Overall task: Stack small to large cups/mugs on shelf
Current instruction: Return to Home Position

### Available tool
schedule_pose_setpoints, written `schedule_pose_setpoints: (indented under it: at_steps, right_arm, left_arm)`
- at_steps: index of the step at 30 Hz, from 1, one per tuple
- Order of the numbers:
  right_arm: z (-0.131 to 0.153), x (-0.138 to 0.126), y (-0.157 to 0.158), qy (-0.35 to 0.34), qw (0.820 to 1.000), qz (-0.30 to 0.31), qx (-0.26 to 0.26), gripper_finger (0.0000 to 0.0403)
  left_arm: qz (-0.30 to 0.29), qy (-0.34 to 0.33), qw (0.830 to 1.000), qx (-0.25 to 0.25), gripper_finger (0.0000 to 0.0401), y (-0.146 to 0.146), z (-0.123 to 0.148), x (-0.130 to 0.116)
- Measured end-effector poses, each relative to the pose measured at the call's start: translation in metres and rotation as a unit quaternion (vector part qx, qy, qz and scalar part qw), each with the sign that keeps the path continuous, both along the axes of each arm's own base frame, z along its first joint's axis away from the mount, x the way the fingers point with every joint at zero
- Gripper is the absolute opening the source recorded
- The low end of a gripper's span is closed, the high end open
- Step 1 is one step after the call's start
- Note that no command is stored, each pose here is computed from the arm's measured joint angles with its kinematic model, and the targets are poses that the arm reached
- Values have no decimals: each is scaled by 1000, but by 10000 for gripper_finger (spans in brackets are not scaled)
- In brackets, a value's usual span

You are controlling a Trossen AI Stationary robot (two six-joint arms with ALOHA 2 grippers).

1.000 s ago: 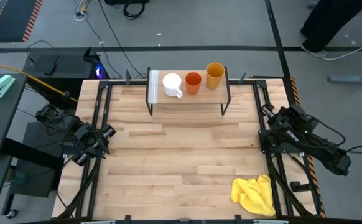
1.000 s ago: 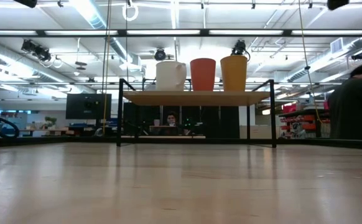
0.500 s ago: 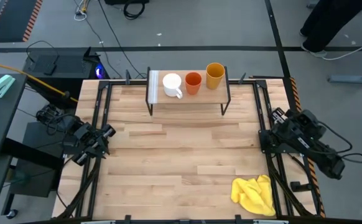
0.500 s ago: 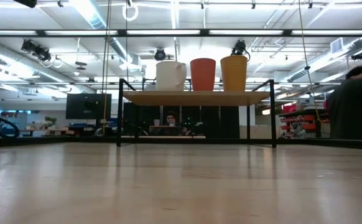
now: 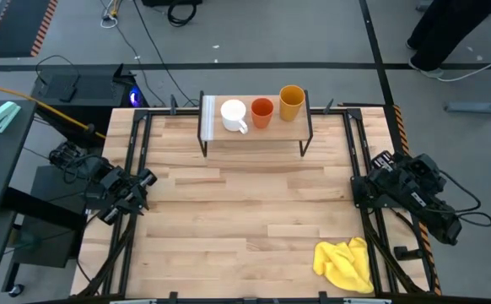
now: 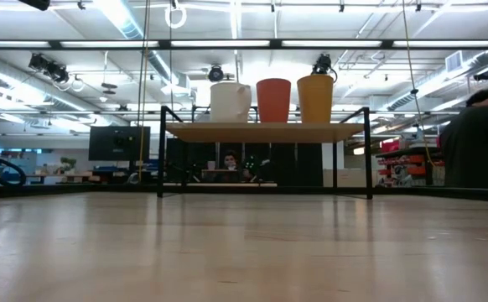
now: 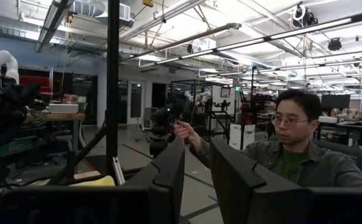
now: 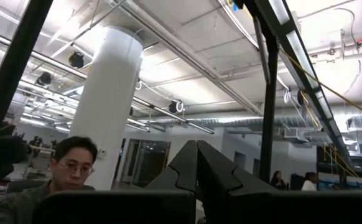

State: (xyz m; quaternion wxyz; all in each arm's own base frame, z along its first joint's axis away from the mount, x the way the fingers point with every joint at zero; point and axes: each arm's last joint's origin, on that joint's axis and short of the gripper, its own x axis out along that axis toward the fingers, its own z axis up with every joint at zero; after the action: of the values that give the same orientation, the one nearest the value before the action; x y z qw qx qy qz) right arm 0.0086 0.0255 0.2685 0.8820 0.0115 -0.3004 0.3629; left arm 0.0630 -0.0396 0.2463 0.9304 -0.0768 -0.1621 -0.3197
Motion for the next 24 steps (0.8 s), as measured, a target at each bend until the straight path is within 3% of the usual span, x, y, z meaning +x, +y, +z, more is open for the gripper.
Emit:
schedule_pose_setpoints:
  at_steps: [6, 11, 18, 24]
  right_arm:
    - [0, 0, 0, -11, 1000, -7, -4, 15]
    - [1, 8, -8, -25, 998, -55, -1, 15]
    - [-2, 31, -33, 1, 988, -152, 38, 15]
    - [-5, 36, -37, 6, 984, -175, 5, 15]
  left_arm:
    - [0, -1, 1000, 1, 84, 0, 0, 0]
    - [11, -13, 1000, 11, 78, 0, 1, 0]
    - [88, -21, 995, 37, 86, 3, -1, 2]
    - [154, 27, 987, 37, 81, 6, -7, 6]
